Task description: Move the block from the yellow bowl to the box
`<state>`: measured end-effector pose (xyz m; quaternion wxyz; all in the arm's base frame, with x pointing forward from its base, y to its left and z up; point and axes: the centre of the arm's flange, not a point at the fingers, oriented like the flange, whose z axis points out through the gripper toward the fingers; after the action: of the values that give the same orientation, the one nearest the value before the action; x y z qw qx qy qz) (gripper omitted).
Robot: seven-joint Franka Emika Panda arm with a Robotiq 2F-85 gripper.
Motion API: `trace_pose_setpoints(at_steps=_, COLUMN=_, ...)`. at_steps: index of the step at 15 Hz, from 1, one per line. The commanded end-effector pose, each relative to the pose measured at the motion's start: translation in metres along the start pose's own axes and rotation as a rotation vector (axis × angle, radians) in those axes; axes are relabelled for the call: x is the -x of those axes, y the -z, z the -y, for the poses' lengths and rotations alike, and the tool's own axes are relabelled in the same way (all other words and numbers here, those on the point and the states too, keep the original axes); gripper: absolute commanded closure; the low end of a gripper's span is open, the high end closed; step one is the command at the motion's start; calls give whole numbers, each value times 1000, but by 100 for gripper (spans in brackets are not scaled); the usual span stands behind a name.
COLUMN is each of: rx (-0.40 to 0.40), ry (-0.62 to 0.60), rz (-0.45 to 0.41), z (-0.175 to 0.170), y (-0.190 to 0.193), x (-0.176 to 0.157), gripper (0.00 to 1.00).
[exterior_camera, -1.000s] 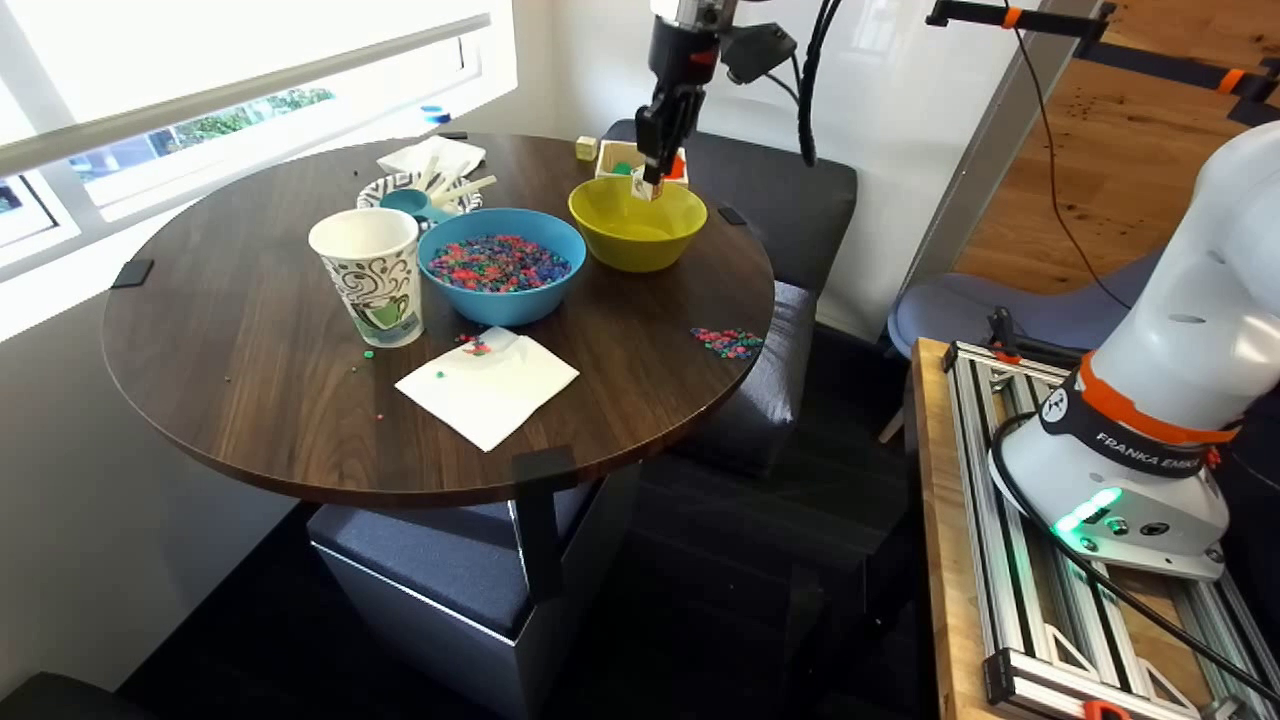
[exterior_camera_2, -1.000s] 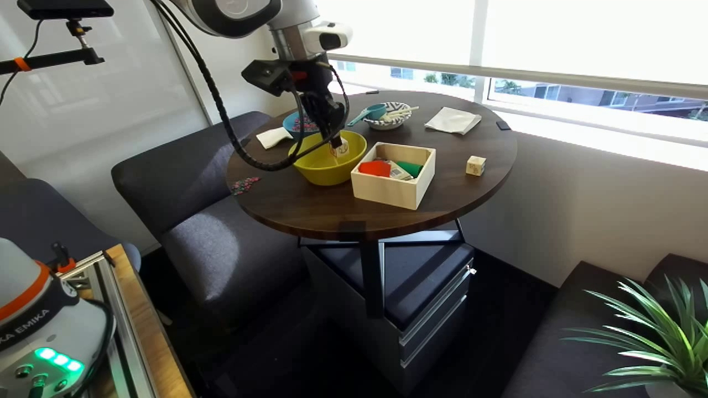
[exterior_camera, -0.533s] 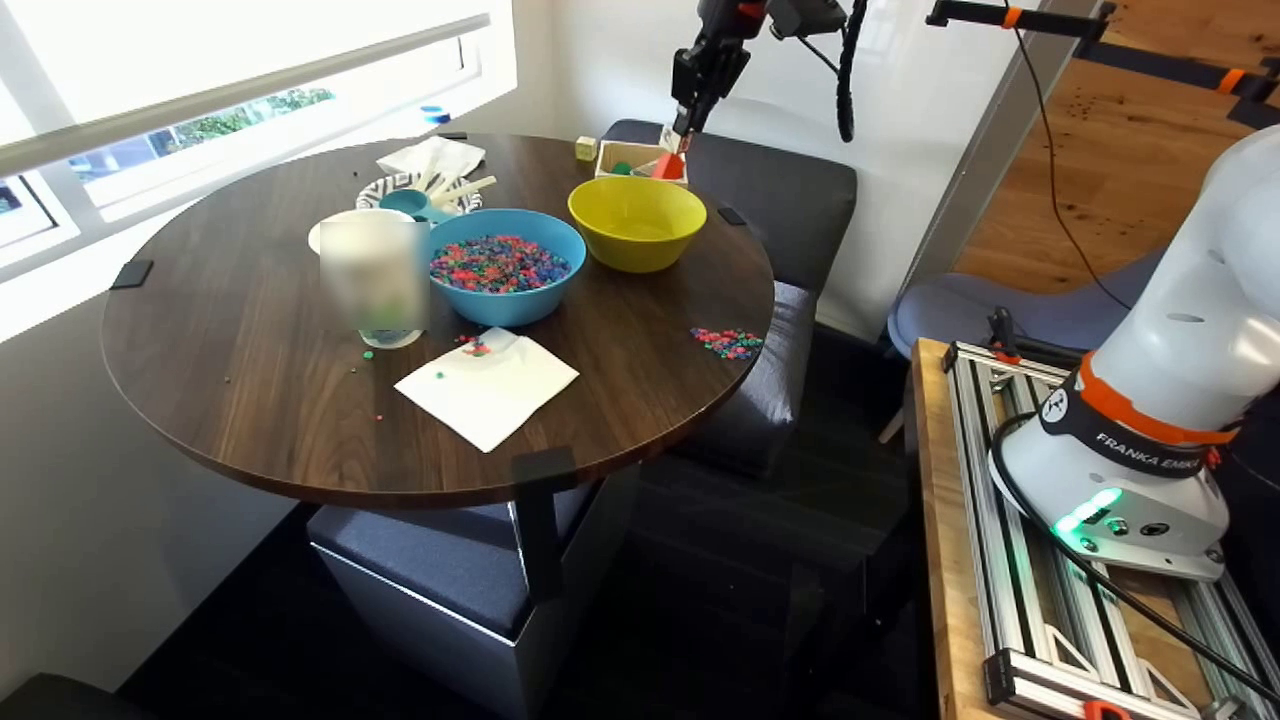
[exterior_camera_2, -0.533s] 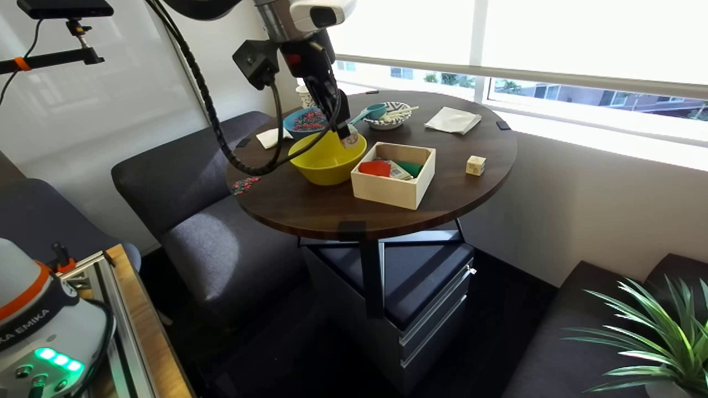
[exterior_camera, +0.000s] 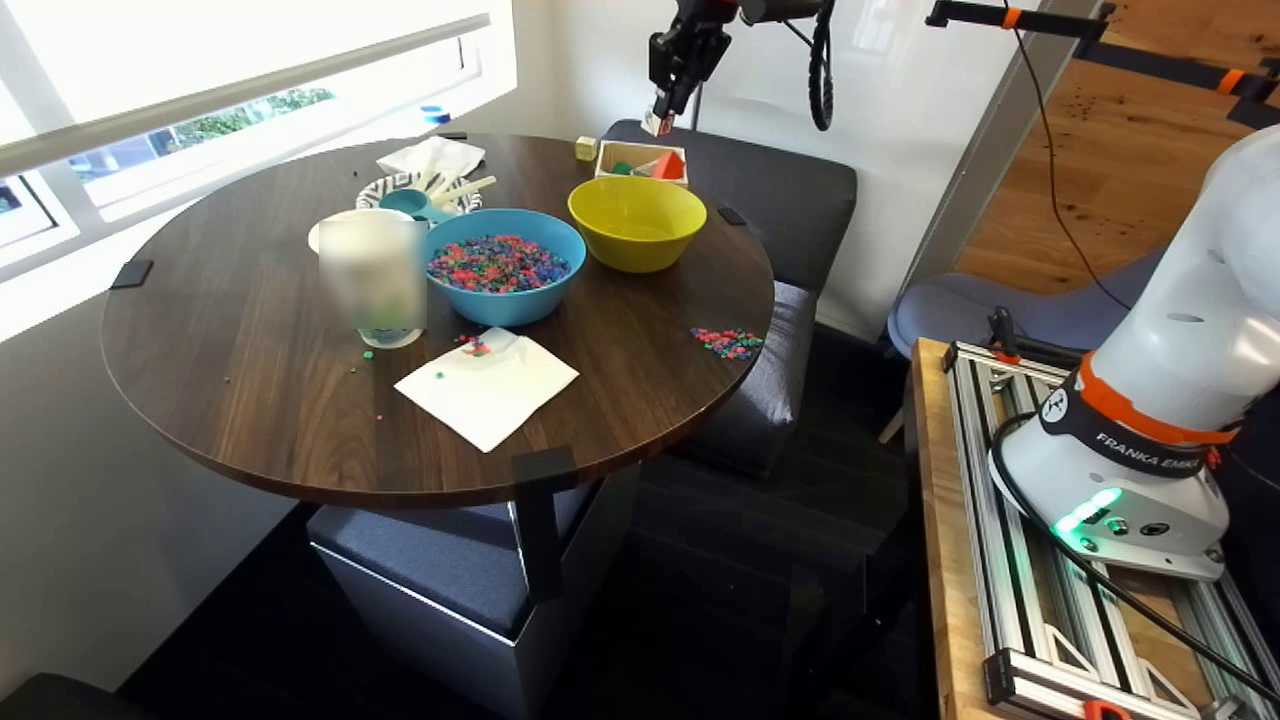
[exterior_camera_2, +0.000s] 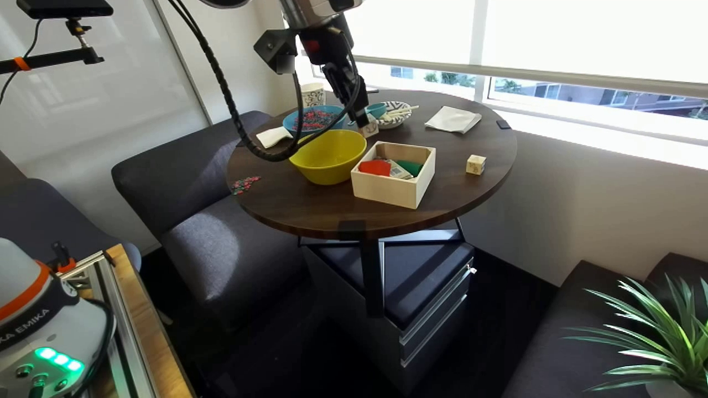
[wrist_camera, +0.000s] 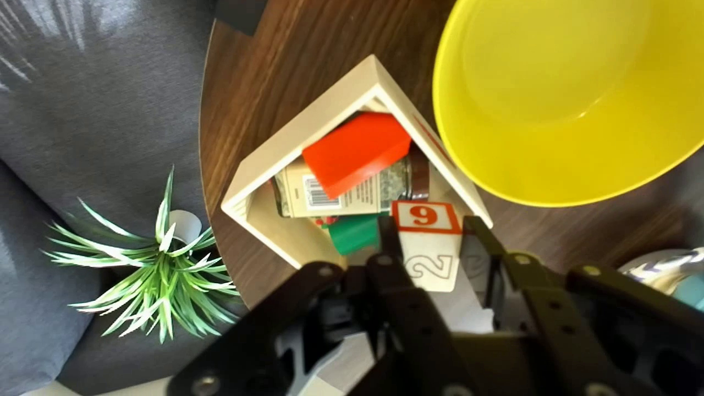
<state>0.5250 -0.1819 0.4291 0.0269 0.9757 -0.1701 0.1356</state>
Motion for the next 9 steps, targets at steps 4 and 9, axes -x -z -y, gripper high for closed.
trace_pose_setpoints(at_steps=4, rx=41, ry=-47, rz=92, z=6, y=-30, x=-58, gripper=42)
trace_pose_setpoints(at_steps=9, rx=37, ry=-62, rz=87, z=5, y=-27, x=-60, gripper=6)
